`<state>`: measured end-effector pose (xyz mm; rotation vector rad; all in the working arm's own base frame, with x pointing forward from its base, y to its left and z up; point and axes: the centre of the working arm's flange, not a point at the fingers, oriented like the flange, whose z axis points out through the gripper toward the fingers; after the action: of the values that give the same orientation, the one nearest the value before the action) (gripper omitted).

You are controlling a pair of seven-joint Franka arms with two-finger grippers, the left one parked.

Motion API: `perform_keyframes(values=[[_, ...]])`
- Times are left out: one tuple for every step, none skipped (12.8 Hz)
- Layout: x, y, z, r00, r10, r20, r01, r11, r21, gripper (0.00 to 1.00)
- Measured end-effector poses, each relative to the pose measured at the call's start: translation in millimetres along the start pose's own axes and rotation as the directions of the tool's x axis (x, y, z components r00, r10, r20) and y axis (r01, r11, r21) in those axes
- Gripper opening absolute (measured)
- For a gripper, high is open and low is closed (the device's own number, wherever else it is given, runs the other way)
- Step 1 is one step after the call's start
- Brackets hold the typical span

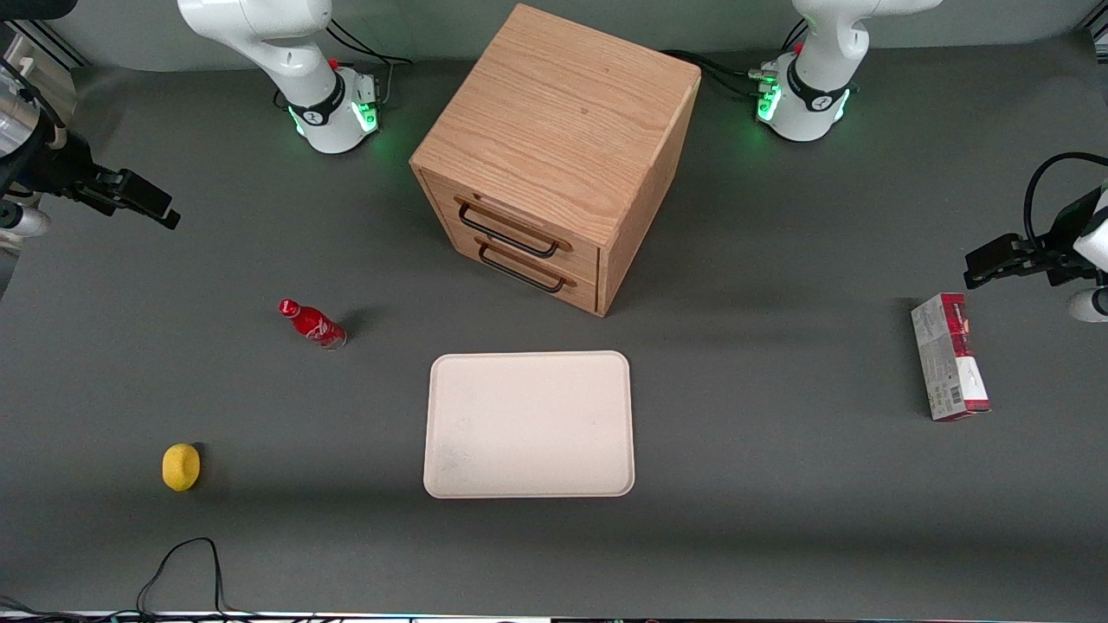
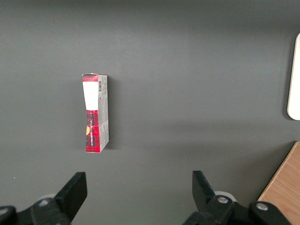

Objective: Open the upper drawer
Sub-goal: 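Move the right gripper toward the upper drawer's black handle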

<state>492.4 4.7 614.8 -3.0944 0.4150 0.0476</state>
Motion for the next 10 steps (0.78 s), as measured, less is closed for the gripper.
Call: perform_keyframes(values=[[0.1,-0.5,0.2,1.000,-0.001,0.001,0.001,1.000,0.000,1.00],[0.8,-2.1,0.5,1.000,-0.003,0.001,0.003,1.000,-0.001,1.00],[4.2,-5.8,1.2,1.000,-0.009,0.002,0.009,1.000,-0.002,1.00],[10.6,-15.2,2.1,0.999,-0.036,0.001,0.036,0.999,-0.003,1.00],[17.0,-36.6,2.9,0.995,-0.101,-0.001,0.101,0.995,-0.002,1.00],[18.7,-71.7,2.1,0.984,-0.180,-0.006,0.180,0.984,0.000,1.00],[13.2,-116.7,1.4,0.964,-0.267,-0.010,0.267,0.964,0.003,1.00],[1.8,-161.2,1.9,0.932,-0.363,-0.009,0.363,0.932,0.009,1.00],[-13.7,-203.6,2.6,0.879,-0.477,-0.006,0.477,0.879,0.021,1.00],[-28.6,-236.2,2.9,0.807,-0.591,-0.009,0.591,0.806,0.030,1.00]])
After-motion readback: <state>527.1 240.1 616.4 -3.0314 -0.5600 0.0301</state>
